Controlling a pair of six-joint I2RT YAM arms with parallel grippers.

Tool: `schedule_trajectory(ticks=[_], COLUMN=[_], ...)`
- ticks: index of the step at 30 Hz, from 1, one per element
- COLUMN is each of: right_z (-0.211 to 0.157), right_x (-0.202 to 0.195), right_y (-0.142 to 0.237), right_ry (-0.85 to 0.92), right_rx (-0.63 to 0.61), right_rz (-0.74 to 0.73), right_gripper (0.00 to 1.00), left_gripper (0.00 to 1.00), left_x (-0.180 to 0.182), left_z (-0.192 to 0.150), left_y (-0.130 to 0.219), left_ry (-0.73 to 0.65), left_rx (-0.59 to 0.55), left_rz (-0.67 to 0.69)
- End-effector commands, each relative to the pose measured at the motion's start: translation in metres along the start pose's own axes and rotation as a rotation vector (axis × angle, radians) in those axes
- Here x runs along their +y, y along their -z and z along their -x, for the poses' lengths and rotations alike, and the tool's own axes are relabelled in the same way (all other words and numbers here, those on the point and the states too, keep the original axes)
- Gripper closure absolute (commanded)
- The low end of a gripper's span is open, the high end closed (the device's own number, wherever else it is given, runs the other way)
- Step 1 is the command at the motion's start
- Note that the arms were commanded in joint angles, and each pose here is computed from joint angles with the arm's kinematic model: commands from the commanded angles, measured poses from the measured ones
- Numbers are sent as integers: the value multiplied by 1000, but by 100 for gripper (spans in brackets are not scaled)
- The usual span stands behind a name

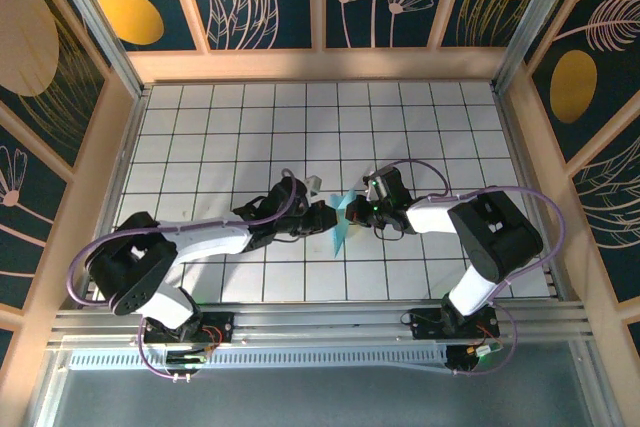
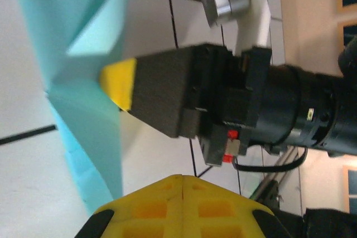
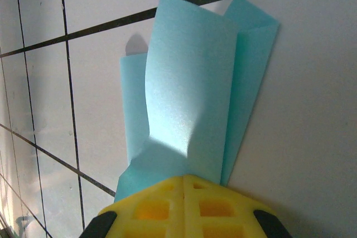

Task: Fold a paper plane with a square sheet of paper (fold left side to right side)
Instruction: Fold the wing for the fifth time at the center of the table.

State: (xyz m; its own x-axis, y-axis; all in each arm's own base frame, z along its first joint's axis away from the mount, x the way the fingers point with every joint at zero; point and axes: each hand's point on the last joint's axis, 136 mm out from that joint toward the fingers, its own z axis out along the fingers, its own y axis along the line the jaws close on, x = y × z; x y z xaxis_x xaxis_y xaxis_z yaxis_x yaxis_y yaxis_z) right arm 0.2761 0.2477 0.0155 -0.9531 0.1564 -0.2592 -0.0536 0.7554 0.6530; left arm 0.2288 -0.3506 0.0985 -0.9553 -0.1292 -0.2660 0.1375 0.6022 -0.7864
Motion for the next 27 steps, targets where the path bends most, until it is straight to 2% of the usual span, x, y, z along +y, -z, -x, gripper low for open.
schedule_trajectory(ticks=[1, 27], right_z=[-38, -37], right_x=[-48, -49], right_y=[-4, -3], right_ry=[-59, -47], right_rx=[111, 113], right_rz=[-157, -175], right_gripper=[100, 100], left_gripper=[95, 96], left_x=[-2, 42], left_z=[-16, -52], left_y=[-13, -46], left_ry=[12, 65], left_rx=[81, 180], left_rz=[-8, 79])
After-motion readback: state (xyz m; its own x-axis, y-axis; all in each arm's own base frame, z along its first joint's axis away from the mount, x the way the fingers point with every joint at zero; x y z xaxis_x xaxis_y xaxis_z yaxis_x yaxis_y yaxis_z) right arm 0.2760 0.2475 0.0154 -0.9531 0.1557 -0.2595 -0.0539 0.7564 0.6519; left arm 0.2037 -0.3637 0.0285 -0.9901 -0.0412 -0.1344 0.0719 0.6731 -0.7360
